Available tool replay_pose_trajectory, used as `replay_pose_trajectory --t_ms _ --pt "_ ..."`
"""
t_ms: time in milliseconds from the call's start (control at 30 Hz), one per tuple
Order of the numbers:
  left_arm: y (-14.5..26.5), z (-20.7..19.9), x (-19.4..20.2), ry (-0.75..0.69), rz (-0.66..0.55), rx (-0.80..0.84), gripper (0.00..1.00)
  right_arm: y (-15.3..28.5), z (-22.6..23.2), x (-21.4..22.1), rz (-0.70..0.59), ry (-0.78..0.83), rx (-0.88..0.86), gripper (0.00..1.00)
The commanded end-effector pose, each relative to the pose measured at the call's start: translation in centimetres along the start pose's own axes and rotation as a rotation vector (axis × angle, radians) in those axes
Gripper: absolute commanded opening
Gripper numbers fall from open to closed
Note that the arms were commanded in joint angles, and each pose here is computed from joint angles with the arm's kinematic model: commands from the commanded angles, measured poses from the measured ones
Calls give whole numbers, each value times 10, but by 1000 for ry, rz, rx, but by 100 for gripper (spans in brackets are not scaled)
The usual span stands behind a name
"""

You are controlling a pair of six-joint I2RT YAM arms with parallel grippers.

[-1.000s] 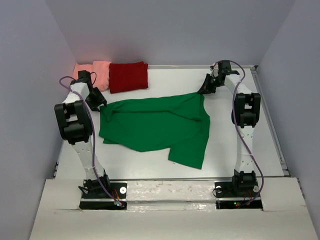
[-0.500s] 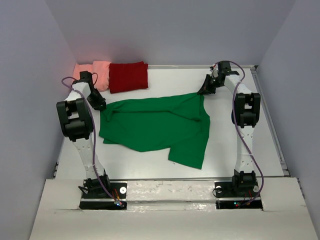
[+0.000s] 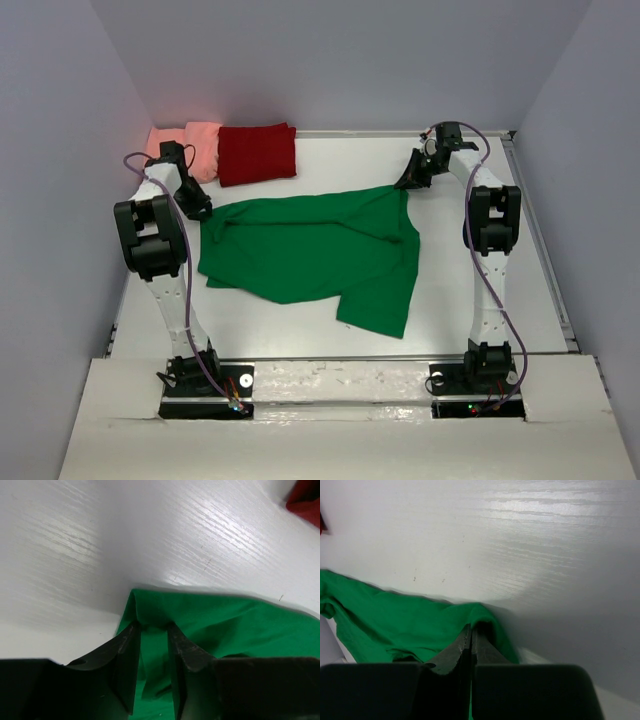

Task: Fold and stack the t-shirts
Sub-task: Fold the tshirt

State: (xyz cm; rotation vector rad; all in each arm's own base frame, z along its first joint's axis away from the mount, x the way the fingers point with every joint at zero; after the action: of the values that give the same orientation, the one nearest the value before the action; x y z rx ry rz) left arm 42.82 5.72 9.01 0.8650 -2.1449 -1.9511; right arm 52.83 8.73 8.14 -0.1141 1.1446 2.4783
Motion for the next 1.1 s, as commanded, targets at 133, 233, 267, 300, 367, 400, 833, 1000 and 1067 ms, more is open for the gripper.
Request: replay_pose_trajectory --t_ms 133,233,267,300,367,400,833,1000,1067 --pt "2 2 -6 -11 -7 -12 5 16 11 -11 -44 48 -37 0" --pt "0 2 -5 -5 -3 -6 0 19 8 -13 -50 40 -33 0" --pt "0 1 -5 -3 -4 -4 0 19 8 -13 -50 40 -33 0" --pt "2 0 -6 -7 -9 -2 0 19 7 -13 -49 41 -32 0" --pt "6 0 -9 -3 -22 0 0 19 7 -13 -50 42 -34 0" --pt "7 0 -11 -3 -25 -4 0 18 7 -13 -50 42 -33 0" --pt "23 -7 -37 23 -53 50 0 17 6 -11 -42 41 -36 0" --pt "19 -5 -40 32 -42 49 0 19 7 -12 -47 43 -35 0" --pt "16 -3 -41 33 -42 48 0 19 7 -12 -45 42 -35 0"
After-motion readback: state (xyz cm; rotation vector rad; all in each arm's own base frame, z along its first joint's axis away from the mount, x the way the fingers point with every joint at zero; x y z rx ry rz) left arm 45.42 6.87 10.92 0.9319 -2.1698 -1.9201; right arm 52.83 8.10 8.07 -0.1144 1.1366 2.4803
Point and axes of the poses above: each gripper's point midway between its finger pads, its own y axis back along the fingers, its own z axis along the line the jaws close on, x = y × z, the point moved 6 cm from there along y, back along the fingers, and after that the axes turned 6 degrees about -y, right-handed, at the moved point
